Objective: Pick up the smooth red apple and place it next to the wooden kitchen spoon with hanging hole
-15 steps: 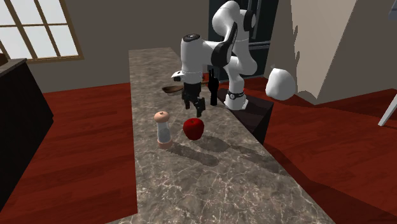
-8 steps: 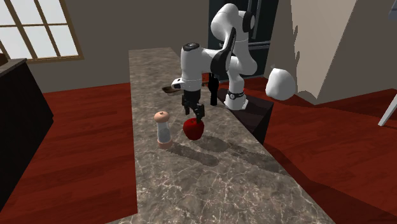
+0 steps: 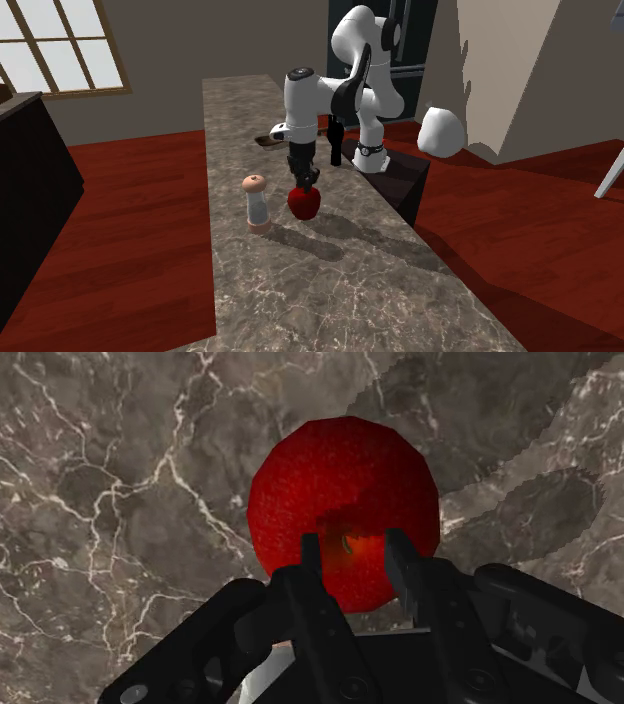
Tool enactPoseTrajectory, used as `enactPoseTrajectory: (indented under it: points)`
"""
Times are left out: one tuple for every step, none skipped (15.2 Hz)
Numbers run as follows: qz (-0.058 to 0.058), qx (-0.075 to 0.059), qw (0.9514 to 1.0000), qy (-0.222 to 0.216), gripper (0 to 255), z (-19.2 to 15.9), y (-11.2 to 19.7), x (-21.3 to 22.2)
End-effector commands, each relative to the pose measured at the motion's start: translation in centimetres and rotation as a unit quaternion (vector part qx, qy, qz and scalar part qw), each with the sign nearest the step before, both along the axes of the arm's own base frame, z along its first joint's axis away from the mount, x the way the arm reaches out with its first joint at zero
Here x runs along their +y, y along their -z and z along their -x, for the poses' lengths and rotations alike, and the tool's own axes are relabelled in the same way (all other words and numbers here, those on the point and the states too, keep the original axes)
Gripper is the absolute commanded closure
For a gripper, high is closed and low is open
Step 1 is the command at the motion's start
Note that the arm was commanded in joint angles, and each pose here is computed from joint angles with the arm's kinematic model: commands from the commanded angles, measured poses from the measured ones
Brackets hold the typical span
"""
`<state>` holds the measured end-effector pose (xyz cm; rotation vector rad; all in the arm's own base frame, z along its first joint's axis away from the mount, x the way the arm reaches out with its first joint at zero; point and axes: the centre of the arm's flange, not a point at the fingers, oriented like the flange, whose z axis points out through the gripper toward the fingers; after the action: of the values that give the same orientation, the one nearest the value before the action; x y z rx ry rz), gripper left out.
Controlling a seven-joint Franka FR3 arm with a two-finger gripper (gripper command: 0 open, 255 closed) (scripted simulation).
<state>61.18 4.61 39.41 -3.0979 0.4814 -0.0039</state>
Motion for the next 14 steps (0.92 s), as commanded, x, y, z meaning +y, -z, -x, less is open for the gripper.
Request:
enactPoseTrajectory:
  points:
    - [0.0, 0.001, 1.0, 0.0, 255, 0.0, 0.1, 0.0]
    - [0.0, 0.001, 1.0, 0.0, 255, 0.0, 0.1, 0.0]
    - [0.0, 0.001, 1.0, 0.0, 255, 0.0, 0.0, 0.0]
    - [0.0, 0.001, 1.0, 0.0, 255, 0.0, 0.0, 0.0]
    - [0.0, 0.001, 1.0, 0.0, 255, 0.0, 0.0, 0.0]
    - [0.0, 0.001, 1.0, 0.0, 255, 0.0, 0.0, 0.0]
    - [0.0, 0.001, 1.0, 0.0, 255, 0.0, 0.0, 0.0]
    - [0.0, 0.001, 1.0, 0.0, 255, 0.0, 0.1, 0.0]
    - [0.0, 0.001, 1.0, 0.0, 255, 0.0, -0.5, 0.0]
    - [0.0, 0.001, 1.0, 0.0, 255, 0.0, -1.0, 0.0]
    - [0.0, 0.001, 1.0, 0.0, 255, 0.0, -1.5, 0.0]
    - [0.0, 0.001, 1.0, 0.0, 255, 0.0, -2.0, 0.0]
    - [0.0, 0.001, 1.0, 0.0, 255, 0.0, -2.6, 0.0]
    - [0.0, 0.001, 1.0, 0.0, 255, 0.0, -3.1, 0.0]
